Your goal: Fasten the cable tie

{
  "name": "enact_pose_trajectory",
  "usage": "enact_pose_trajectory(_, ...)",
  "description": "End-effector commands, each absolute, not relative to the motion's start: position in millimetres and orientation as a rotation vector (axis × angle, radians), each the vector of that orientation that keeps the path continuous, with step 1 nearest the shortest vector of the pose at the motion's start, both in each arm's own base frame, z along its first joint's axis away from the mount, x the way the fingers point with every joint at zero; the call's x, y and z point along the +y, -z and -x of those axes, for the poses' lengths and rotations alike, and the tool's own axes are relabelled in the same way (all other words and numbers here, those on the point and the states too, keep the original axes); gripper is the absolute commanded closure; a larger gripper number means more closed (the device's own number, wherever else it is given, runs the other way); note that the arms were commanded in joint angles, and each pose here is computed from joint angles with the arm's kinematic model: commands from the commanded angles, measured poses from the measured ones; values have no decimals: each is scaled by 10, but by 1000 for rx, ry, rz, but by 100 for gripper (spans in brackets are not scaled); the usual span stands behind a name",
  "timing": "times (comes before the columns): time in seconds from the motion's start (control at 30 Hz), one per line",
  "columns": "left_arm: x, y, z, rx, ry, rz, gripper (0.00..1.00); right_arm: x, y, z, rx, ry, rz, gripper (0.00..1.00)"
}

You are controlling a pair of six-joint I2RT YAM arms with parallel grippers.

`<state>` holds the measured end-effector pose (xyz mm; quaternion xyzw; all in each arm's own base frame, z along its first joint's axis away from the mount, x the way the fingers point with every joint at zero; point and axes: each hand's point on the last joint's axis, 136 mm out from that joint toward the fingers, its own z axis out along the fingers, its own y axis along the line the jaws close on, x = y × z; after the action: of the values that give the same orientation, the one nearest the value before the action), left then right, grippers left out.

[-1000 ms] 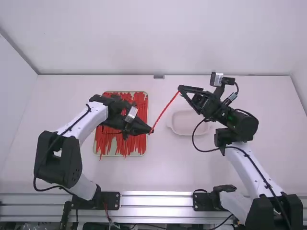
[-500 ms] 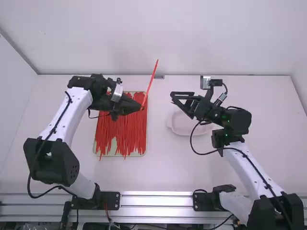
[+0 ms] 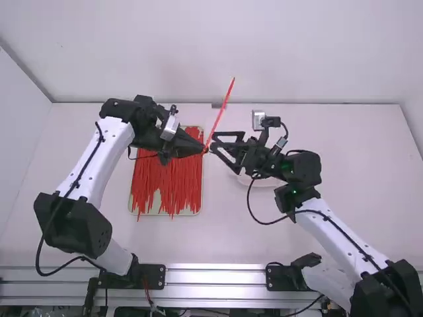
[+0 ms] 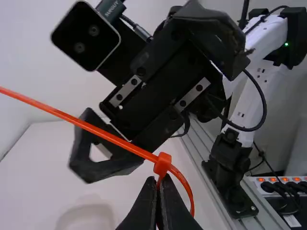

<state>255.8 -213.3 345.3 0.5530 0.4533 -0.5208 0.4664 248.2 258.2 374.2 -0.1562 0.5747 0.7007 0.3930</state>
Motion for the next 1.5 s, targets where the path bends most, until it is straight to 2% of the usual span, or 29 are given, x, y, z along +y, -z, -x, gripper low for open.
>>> enact_pose_trajectory(0.0,-2164,-3530,-2546,1068,1275,-1358,99,2547,-3944,-2522,1379,-1737,369,0)
enact_pose_trajectory(0.2,-2177,-3530,-2540,1061,1275,-1363,99,2582,-3979,-2525,1363,-1740,334,13)
enact_pose_trajectory(0.27,-2181,-3530,-2539,1057,1273,-1366,99,2616,-3990,-2506,1358,-1749,326,27)
enact_pose_trajectory(0.4,-2182,-3530,-2544,1052,1268,-1368,98,2667,-3996,-2462,1353,-1757,334,38)
enact_pose_trajectory(0.5,-2182,-3530,-2544,1052,1268,-1368,99,2707,-3994,-2417,1351,-1762,355,51)
enact_pose_trajectory(0.57,-2182,-3529,-2548,1048,1264,-1370,99,2732,-3990,-2382,1349,-1764,374,62)
enact_pose_trajectory(0.63,-2182,-3530,-2548,1048,1265,-1370,99,2740,-3986,-2367,1345,-1755,394,77)
enact_pose_trajectory(0.7,-2181,-3530,-2549,1048,1264,-1370,99,2740,-3975,-2362,1349,-1756,402,100)
enact_pose_trajectory(1.0,-2181,-3529,-2549,1048,1264,-1370,98,2750,-3886,-2384,1393,-1745,417,100)
enact_pose_trajectory(1.03,-2181,-3529,-2549,1048,1264,-1370,96,2747,-3870,-2364,1395,-1742,445,100)
enact_pose_trajectory(1.07,-2180,-3529,-2551,1049,1264,-1369,89,2741,-3863,-2355,1399,-1746,456,100)
enact_pose_trajectory(1.17,-2143,-3529,-2582,1062,1258,-1357,60,2714,-3835,-2336,1413,-1753,491,100)
enact_pose_trajectory(1.23,-2131,-3529,-2591,1065,1256,-1354,53,2701,-3826,-2337,1416,-1752,500,100)
enact_pose_trajectory(1.27,-2106,-3529,-2608,1074,1252,-1346,44,2688,-3796,-2333,1432,-1755,515,100)
enact_pose_trajectory(1.3,-2095,-3529,-2615,1078,1251,-1342,42,2683,-3784,-2332,1437,-1755,522,100)
enact_pose_trajectory(1.33,-2067,-3529,-2632,1089,1248,-1332,33,2671,-3758,-2324,1450,-1757,538,100)
enact_pose_trajectory(1.47,-1992,-3529,-2688,1123,1245,-1303,12,2637,-3731,-2308,1460,-1758,571,100)
